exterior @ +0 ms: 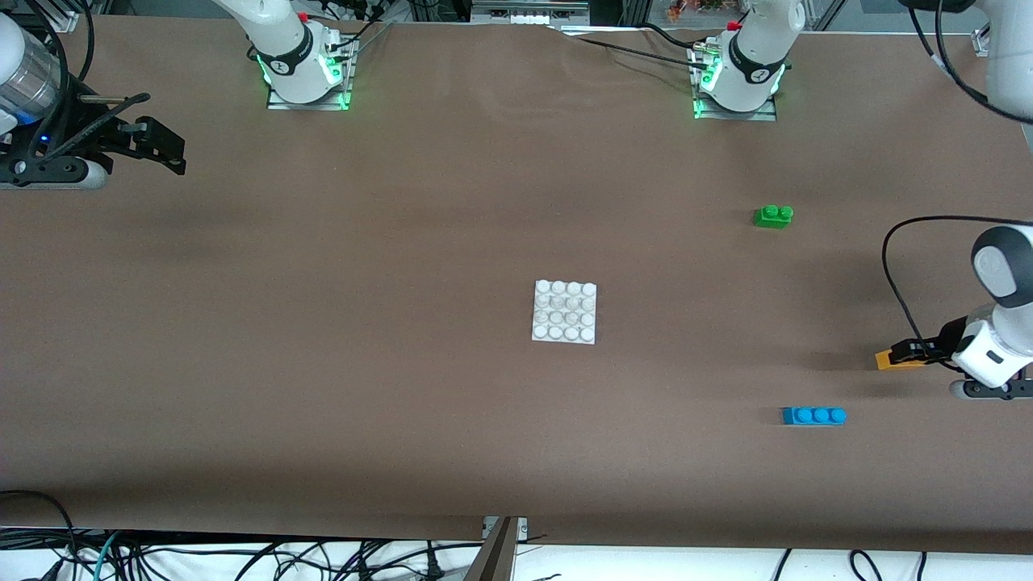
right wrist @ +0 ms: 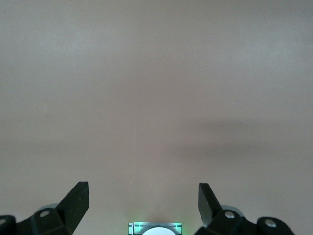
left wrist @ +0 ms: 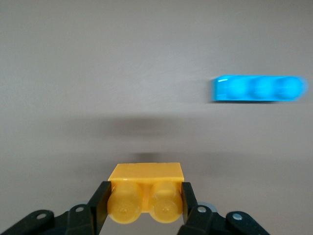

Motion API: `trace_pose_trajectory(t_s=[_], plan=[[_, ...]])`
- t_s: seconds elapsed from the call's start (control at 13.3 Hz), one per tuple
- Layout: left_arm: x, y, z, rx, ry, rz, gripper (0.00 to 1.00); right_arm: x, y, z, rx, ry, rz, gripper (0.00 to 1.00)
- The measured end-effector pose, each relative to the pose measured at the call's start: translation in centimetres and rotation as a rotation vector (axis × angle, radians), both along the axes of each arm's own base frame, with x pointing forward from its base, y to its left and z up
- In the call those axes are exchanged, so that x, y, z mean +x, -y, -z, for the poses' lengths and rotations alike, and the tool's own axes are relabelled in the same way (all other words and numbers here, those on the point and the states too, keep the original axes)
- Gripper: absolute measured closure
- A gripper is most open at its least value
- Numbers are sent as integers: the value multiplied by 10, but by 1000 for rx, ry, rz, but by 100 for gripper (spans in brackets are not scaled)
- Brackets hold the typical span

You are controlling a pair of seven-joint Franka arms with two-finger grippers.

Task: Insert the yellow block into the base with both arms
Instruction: 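Carry the yellow block with the left gripper over the base plate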

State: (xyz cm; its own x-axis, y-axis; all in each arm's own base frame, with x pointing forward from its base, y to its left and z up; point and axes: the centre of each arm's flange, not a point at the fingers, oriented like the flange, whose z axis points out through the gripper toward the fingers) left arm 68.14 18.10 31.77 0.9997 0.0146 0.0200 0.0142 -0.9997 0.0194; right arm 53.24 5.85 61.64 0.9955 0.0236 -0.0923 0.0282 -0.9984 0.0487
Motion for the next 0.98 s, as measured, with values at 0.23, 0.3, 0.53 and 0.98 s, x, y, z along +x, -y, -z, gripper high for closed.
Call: trace_pose_trajectory(t_s=[0.23,0.3,0.53,0.98], plan=[[2,70,-70,-34,14,63,38,1,0,1,0,-2,0,1],[1,105,-84,-54,7,63,38,1,0,1,0,-2,1,1],[-2,216,-101,-105,-10,78,38,1,0,1,0,-2,1,1],[-54,454,-64,-104,-108,104,38,2,0,1,2,0,1,1]])
